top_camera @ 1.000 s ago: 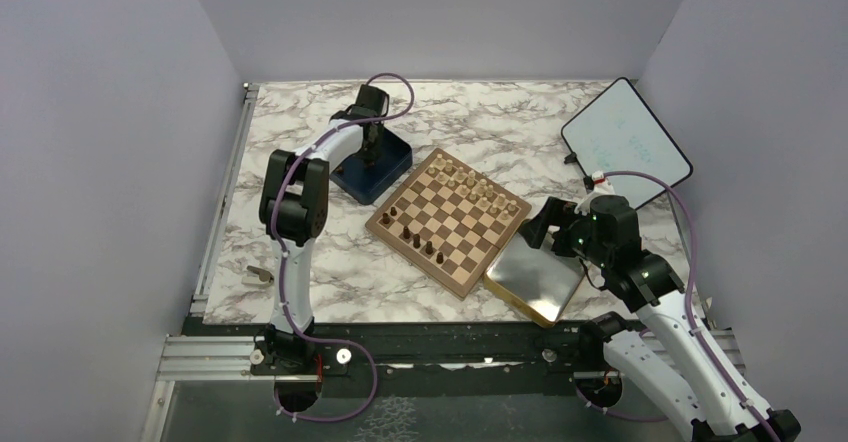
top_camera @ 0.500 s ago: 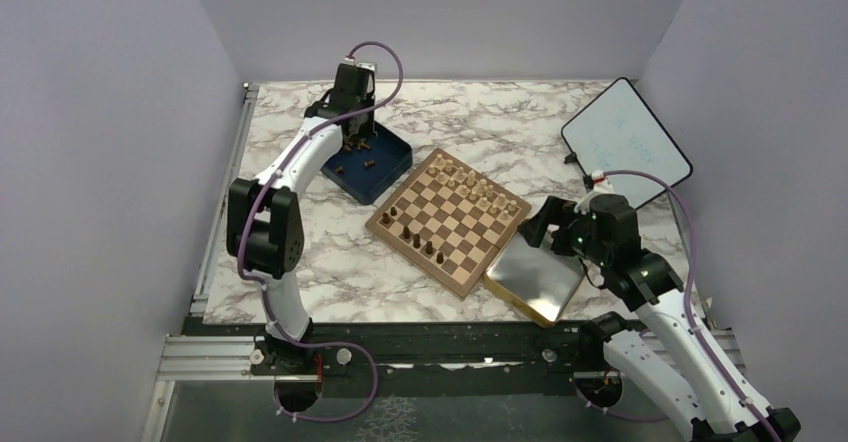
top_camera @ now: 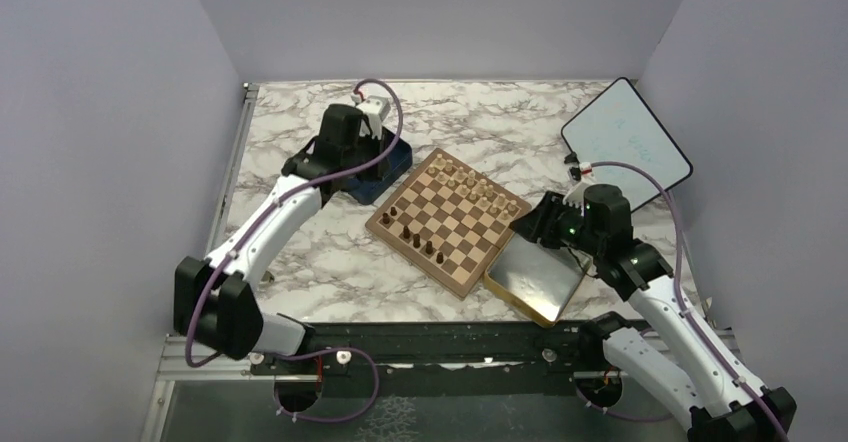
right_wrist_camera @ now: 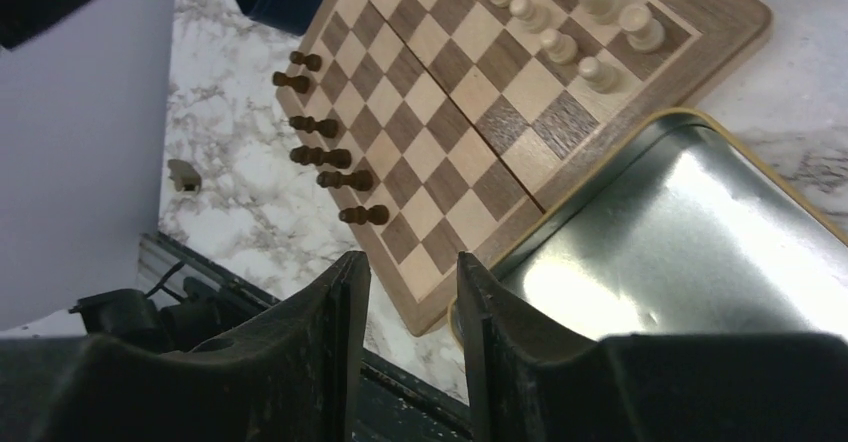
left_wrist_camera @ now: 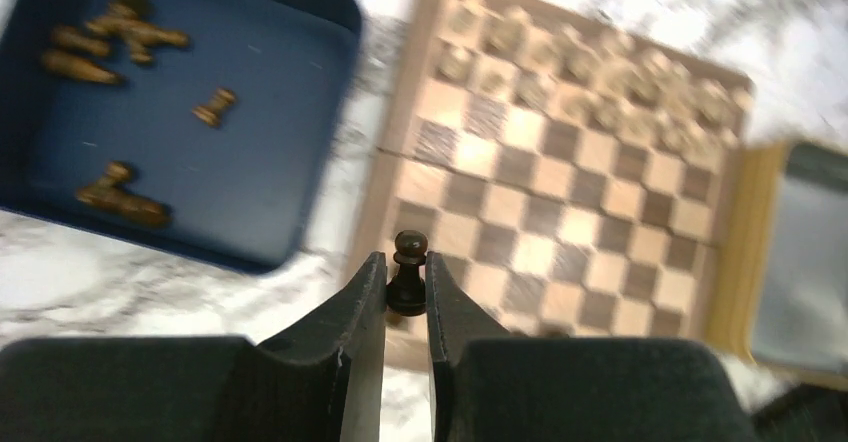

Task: Set up the chess pieces on the board
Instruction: Place the chess piece on the chessboard.

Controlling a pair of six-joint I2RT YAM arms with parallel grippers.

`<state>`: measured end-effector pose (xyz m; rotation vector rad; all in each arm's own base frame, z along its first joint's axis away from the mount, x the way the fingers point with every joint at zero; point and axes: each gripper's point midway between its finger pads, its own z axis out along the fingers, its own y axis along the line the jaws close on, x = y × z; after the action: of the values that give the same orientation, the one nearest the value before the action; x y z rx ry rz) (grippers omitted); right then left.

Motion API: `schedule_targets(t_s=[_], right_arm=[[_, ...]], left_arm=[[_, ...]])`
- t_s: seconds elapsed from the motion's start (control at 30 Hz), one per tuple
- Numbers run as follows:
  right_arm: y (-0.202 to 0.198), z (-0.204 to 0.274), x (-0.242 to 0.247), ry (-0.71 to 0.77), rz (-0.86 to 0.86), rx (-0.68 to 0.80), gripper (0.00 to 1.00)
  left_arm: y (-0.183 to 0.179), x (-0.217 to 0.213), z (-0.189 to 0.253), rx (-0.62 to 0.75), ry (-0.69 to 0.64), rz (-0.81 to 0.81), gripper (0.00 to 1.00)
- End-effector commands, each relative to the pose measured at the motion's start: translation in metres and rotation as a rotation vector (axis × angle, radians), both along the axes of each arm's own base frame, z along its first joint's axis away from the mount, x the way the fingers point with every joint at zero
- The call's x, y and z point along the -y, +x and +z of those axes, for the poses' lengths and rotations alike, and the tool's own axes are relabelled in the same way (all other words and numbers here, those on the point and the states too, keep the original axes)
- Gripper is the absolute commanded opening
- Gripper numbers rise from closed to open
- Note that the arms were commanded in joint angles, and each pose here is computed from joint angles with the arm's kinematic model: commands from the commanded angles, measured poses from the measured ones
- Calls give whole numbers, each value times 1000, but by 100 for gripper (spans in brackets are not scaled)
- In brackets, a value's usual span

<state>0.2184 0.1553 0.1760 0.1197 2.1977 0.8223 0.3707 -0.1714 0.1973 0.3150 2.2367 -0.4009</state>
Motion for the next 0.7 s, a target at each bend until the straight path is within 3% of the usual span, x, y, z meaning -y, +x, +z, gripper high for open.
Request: schedule_targets(t_s=[0.0, 0.23, 0.67], right_arm=[[8, 43, -30, 149, 104, 85, 41], [21, 59, -57, 256, 188, 52, 38], [41, 71, -85, 368, 244, -35, 41]], left_arm=[[-56, 44, 21, 89, -105, -247, 17], [-112, 67, 16, 160, -97, -466, 16], [-128, 75, 10, 238, -54, -582, 18]])
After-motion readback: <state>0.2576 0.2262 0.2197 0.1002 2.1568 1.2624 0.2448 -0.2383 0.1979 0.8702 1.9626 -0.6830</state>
